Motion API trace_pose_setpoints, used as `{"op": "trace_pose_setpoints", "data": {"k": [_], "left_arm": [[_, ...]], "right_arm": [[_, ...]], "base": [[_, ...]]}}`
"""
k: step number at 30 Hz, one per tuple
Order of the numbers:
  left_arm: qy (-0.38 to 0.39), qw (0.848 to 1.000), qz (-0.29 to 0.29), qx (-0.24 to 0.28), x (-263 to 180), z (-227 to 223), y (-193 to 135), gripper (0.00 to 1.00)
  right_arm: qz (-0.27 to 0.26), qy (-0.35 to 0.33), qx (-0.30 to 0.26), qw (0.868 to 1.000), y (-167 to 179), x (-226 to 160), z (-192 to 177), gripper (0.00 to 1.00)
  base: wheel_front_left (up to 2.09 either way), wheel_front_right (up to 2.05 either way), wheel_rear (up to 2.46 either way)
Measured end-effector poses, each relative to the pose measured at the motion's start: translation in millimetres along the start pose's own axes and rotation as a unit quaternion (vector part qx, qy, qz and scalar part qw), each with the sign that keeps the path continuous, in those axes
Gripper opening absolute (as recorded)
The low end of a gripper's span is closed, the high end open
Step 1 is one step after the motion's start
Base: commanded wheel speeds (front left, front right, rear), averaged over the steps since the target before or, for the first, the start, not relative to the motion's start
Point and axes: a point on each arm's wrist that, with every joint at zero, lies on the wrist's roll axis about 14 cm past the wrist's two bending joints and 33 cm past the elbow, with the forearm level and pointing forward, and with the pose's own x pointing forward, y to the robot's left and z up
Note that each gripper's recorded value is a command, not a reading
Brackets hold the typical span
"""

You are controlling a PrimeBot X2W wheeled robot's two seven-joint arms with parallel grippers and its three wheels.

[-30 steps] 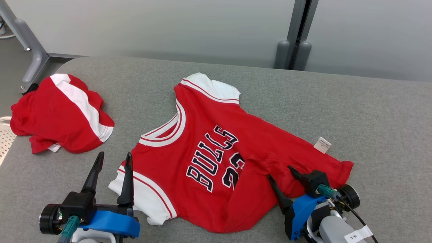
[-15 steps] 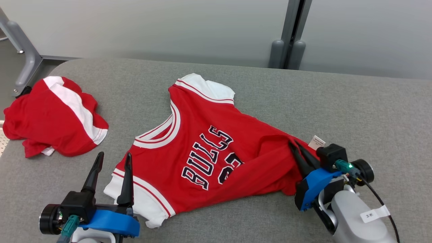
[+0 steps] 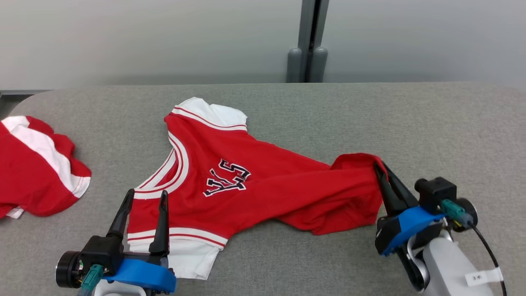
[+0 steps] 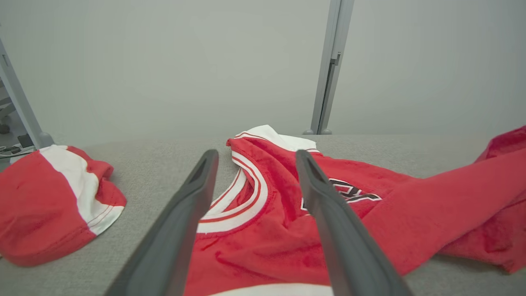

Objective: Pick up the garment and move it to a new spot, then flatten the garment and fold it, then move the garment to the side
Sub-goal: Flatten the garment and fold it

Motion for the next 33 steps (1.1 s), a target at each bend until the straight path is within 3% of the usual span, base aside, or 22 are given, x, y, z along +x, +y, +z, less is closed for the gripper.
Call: {"op": "trace_pose_setpoints", "data": {"k": [8, 14, 21, 22, 24, 25, 33], "left_arm": [[0.005, 0.999, -0.035, -0.005, 11, -4, -23, 1.0], [0.006, 0.999, -0.054, -0.005, 12, -4, -36, 1.0], [0.005, 0.998, -0.063, -0.008, 12, -4, -43, 1.0], [0.006, 0.998, -0.063, -0.009, 12, -5, -44, 1.0], [0.007, 0.998, -0.063, -0.009, 11, -5, -44, 1.0], [0.007, 0.998, -0.062, -0.009, 11, -5, -43, 1.0], [0.005, 0.999, -0.049, -0.007, 8, -4, -34, 1.0]], "right_arm": [[-0.057, 0.03, 0.058, 0.996, -14, -63, -38, 0.0], [-0.11, 0.04, 0.12, 0.986, -21, -108, -57, 0.0], [-0.119, 0.085, 0.182, 0.972, 2, -145, -92, 0.0], [-0.117, 0.091, 0.187, 0.971, 6, -148, -95, 0.22], [-0.113, 0.097, 0.191, 0.97, 10, -151, -98, 0.86], [-0.112, 0.098, 0.19, 0.97, 11, -152, -99, 1.0], [-0.091, 0.043, 0.151, 0.983, 0, -132, -62, 1.0]], "base": [[0.0, 0.0, 0.0], [0.0, 0.0, 0.0], [0.0, 0.0, 0.0], [0.0, 0.0, 0.0], [0.0, 0.0, 0.0], [0.0, 0.0, 0.0], [0.0, 0.0, 0.0]]}}
